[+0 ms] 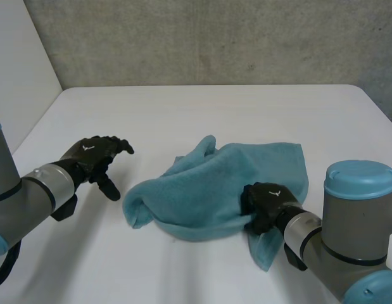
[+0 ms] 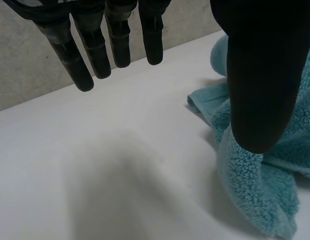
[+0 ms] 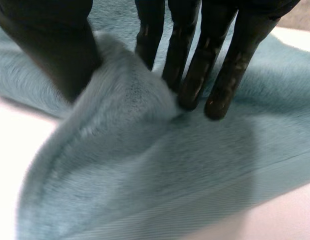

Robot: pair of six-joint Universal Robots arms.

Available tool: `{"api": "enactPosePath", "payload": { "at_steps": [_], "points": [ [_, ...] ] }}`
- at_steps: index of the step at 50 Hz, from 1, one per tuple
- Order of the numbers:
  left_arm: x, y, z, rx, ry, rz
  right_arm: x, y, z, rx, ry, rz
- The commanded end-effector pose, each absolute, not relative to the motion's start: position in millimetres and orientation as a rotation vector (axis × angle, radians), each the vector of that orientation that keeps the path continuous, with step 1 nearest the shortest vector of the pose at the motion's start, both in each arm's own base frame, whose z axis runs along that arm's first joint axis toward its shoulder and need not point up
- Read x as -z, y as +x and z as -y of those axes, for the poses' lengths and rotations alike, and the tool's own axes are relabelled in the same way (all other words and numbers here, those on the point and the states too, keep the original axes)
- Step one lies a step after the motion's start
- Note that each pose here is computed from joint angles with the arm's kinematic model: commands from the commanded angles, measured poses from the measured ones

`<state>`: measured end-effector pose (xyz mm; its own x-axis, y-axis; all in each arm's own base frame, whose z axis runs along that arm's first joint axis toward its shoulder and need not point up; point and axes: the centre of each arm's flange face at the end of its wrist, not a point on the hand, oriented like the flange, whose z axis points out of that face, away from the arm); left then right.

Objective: Fold the laundry

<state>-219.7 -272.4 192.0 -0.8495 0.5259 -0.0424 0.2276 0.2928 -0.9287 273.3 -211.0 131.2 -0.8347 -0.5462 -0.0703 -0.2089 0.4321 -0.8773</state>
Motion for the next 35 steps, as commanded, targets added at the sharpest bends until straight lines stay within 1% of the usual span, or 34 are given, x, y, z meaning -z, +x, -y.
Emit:
{"api": "enactPosePath", "payload": {
  "at_steps": [1,3,4,8,9,10,11,12,22,27,29,31,35],
  "points": [
    [-193.9,-221.1,261.8,-1.563,-0.703,2.280,-166.3,274.6,226.8,1.599,-0.701,-2.236],
    [-193.5,-221.9,258.7,-1.557,-0.707,2.279,-190.8,276.2,229.4,1.683,-0.687,-2.163],
    [-193.3,-222.1,257.4,-1.555,-0.709,2.279,-213.9,277.1,231.2,1.757,-0.675,-2.097],
    [-192.5,-227.8,247.4,-1.545,-0.728,2.260,-257.3,275.7,231.2,1.892,-0.671,-1.979],
    [-190.9,-230.0,244.4,-1.541,-0.735,2.255,-277.0,274.7,228.3,1.938,-0.671,-1.935],
    [-190.1,-230.4,244.4,-1.543,-0.732,2.253,-277.2,274.7,228.3,1.938,-0.671,-1.934],
    [-189.7,-230.8,245.2,-1.552,-0.730,2.249,-287.2,273.6,226.4,1.961,-0.670,-1.915],
    [-188.1,-231.2,245.6,-1.555,-0.727,2.247,-304.3,271.8,222.0,1.977,-0.685,-1.901],
    [-168.8,-235.5,242.7,-1.504,-0.664,2.247,-345.5,269.5,219.6,2.081,-0.781,-1.873],
    [-168.0,-244.6,235.9,-1.455,-0.604,2.217,-368.4,270.4,216.5,2.142,-0.772,-1.803],
    [-167.8,-246.5,234.7,-1.450,-0.593,2.210,-371.0,270.9,215.3,2.147,-0.774,-1.794],
    [-164.5,-250.2,231.7,-1.426,-0.591,2.209,-382.8,269.4,215.1,2.180,-0.757,-1.765],
    [-158.9,-260.7,222.0,-1.373,-0.602,2.204,-393.1,267.5,218.5,2.222,-0.729,-1.745]
  ]
}}
